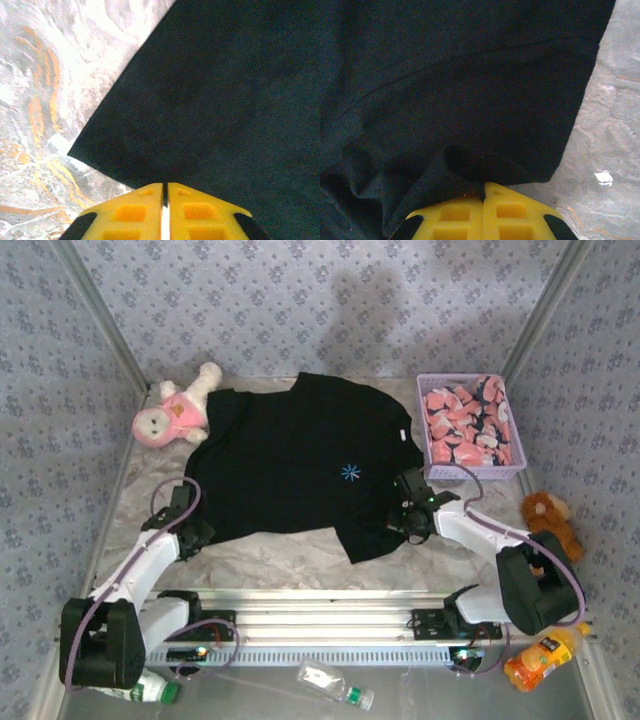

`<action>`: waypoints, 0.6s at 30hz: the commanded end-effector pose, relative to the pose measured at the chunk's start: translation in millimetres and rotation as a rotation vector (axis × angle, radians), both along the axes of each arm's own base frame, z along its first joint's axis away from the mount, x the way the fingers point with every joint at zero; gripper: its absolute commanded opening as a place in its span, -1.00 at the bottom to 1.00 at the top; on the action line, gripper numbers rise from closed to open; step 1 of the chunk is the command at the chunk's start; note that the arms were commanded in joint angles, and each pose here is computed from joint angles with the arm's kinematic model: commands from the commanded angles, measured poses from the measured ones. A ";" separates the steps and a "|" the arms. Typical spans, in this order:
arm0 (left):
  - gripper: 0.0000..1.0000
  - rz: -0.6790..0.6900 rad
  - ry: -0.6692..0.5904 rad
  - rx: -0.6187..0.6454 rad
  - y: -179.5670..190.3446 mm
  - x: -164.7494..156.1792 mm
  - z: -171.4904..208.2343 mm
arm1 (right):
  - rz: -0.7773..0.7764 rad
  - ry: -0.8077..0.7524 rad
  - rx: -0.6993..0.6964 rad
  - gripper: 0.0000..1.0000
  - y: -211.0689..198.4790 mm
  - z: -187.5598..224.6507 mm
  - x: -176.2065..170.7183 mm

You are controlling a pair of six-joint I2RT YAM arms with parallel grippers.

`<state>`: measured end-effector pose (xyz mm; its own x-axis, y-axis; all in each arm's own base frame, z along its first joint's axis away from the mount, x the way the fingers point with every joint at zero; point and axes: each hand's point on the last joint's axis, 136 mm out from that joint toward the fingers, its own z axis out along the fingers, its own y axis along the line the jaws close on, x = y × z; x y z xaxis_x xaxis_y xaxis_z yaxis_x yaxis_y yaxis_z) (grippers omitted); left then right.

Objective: Fold and stack the mixed laundry pile

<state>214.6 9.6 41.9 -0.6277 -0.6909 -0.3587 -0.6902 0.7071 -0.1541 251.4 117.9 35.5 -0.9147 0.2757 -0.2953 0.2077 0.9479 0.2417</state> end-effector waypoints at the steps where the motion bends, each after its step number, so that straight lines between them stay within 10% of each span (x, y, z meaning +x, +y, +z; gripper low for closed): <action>1: -0.56 -0.074 -0.149 0.079 3.9 55.4 51.9 | 0.005 -0.001 -0.013 -1.00 -7.5 0.5 -8.7; 10: -0.36 -0.306 -0.354 -0.005 -41.4 212.3 83.3 | -0.027 0.006 0.002 -1.00 -10.8 -2.9 -19.0; 18: -0.41 -0.293 -0.166 -0.056 -48.4 235.4 2.8 | -0.077 0.002 0.002 -1.00 -16.0 -1.1 -20.4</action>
